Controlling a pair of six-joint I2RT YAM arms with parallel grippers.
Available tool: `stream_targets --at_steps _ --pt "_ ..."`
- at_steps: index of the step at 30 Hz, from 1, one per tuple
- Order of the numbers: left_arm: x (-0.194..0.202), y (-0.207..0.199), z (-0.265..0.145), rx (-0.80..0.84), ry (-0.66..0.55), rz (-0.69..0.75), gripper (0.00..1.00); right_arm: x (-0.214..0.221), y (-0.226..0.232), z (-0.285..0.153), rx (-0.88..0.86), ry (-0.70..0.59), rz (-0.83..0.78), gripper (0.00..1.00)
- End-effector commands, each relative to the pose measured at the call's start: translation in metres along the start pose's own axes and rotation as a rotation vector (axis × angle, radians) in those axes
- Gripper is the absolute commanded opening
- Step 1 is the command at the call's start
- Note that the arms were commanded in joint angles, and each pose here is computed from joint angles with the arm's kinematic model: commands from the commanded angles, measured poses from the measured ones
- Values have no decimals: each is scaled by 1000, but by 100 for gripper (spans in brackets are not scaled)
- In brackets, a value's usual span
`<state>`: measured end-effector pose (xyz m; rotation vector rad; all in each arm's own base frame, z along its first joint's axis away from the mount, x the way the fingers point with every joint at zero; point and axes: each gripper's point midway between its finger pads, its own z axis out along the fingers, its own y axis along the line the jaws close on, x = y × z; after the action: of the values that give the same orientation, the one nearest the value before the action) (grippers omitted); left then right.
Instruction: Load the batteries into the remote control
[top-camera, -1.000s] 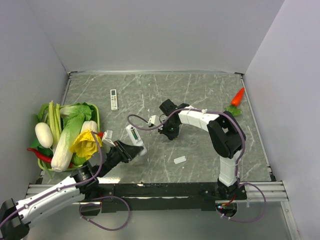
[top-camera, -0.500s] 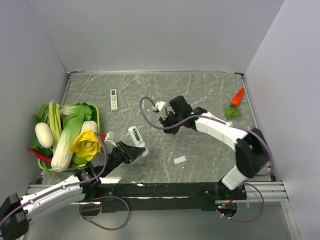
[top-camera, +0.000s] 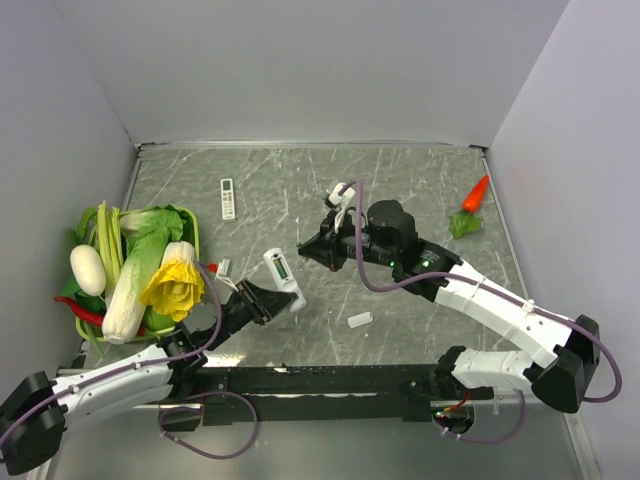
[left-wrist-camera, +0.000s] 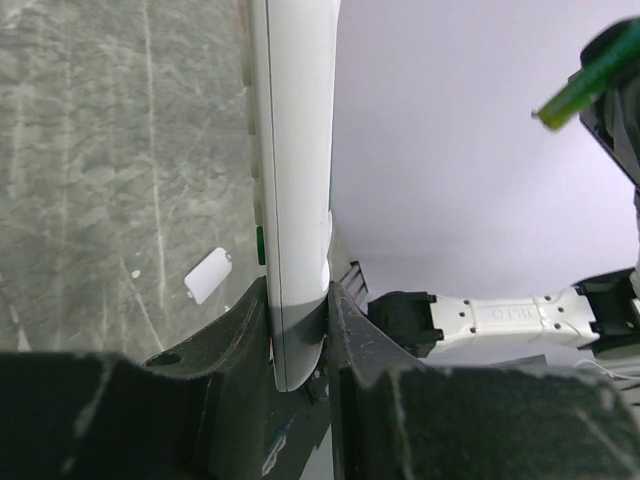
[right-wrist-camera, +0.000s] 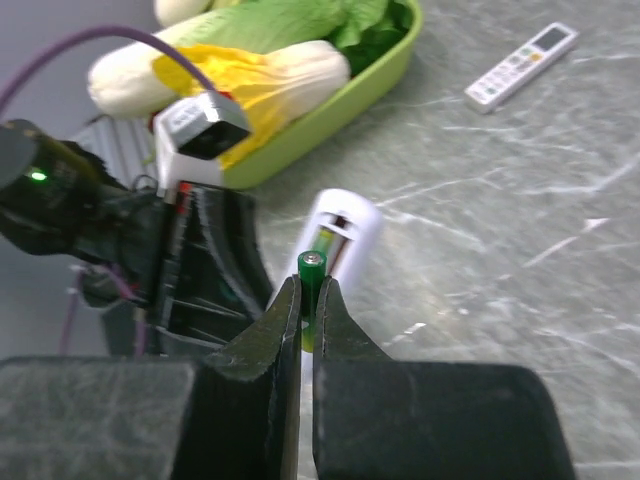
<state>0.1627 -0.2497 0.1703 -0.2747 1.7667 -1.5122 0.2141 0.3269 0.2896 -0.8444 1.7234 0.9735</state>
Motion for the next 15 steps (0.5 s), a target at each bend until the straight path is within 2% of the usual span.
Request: stream_targets --at_steps 1,9,15 --pt "-7 -35 -1 162 -20 -16 2 -8 14 8 23 -50 90 0" --pt "-7 -50 -1 229 -11 -4 2 10 4 21 85 -41 147 0" --pt "-6 -56 0 249 -2 -1 2 3 11 28 55 -75 163 0"
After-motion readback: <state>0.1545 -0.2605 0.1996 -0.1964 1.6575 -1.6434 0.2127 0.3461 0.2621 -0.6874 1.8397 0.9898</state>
